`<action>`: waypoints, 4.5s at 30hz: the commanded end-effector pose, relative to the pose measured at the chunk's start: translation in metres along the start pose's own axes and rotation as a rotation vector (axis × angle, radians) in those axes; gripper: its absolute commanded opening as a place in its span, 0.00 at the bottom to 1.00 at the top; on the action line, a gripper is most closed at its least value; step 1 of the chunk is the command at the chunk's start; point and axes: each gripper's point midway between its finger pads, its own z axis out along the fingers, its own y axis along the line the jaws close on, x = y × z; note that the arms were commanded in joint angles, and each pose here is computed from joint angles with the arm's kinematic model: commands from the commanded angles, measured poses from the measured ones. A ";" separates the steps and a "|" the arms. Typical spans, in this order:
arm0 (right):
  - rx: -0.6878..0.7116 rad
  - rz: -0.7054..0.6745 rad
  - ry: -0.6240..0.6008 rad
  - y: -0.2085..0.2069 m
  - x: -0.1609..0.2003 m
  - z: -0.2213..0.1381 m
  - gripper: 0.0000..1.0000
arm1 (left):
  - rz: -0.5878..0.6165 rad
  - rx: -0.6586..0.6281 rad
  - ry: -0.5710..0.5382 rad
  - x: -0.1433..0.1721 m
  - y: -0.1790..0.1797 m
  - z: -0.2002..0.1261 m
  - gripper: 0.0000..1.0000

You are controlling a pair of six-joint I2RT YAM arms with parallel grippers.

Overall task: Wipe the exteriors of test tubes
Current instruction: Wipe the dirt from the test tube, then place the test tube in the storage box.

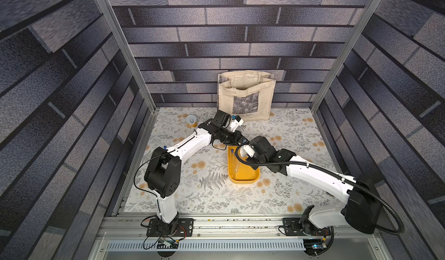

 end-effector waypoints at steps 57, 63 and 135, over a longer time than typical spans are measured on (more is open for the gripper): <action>-0.098 0.090 -0.082 0.039 0.062 -0.035 0.00 | -0.028 0.008 0.007 0.002 0.007 0.003 0.14; -0.030 0.196 -0.089 0.011 0.065 -0.045 0.00 | -0.046 -0.010 0.009 0.004 0.012 0.007 0.14; -0.167 0.318 -0.097 0.012 0.046 -0.034 0.00 | -0.529 -0.815 -0.313 0.056 0.202 -0.232 1.00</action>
